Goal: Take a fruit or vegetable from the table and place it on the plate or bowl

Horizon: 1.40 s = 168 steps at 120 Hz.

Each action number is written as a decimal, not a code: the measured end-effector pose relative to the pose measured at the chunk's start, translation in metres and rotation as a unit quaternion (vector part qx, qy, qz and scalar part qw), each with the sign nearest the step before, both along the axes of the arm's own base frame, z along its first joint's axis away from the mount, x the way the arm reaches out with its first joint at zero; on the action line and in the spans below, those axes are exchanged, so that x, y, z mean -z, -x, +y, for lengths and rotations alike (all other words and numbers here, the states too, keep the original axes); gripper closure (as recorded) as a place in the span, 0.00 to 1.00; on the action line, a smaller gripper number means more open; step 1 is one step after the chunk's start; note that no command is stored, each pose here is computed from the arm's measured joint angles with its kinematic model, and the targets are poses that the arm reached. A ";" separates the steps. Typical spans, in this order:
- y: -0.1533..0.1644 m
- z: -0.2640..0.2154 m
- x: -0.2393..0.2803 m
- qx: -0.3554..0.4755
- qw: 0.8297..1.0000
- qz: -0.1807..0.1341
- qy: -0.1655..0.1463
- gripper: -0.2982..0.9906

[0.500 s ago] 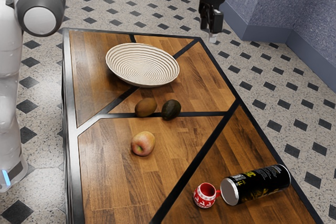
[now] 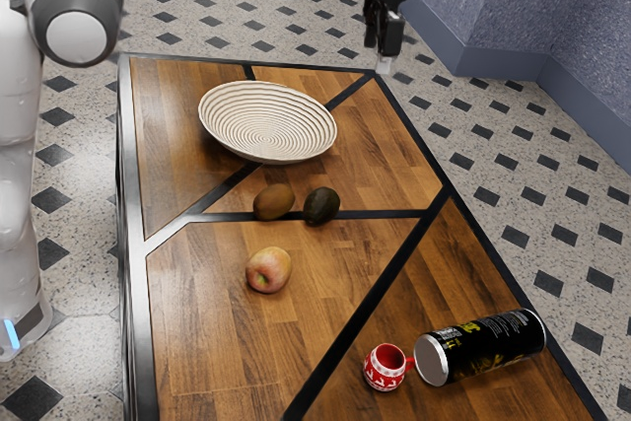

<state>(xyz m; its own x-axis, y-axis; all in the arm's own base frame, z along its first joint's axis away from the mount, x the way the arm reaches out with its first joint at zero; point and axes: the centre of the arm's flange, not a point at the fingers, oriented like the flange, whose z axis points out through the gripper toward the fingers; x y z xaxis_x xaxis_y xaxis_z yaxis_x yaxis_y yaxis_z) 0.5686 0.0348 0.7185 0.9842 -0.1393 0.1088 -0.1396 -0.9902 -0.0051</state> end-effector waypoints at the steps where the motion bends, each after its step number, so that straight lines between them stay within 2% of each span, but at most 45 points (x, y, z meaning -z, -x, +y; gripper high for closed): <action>1: 0.000 0.000 0.001 0.002 1.000 0.002 0.000 0.23; 21: -0.006 -0.013 0.028 0.085 0.996 0.028 -0.006 0.23; 32: -0.010 -0.018 0.063 0.140 0.989 0.048 -0.007 0.23; 45: -0.009 -0.021 0.086 0.195 0.979 0.052 -0.009 0.23; 60: 0.027 -0.044 0.097 0.264 0.963 0.046 -0.016 0.23; 88: 0.073 -0.084 0.102 0.362 0.931 0.023 -0.030 0.23; 118: 0.105 -0.105 0.111 0.418 0.908 0.026 -0.001 0.23; 168: 0.140 -0.118 0.136 0.469 0.874 0.107 0.073 0.23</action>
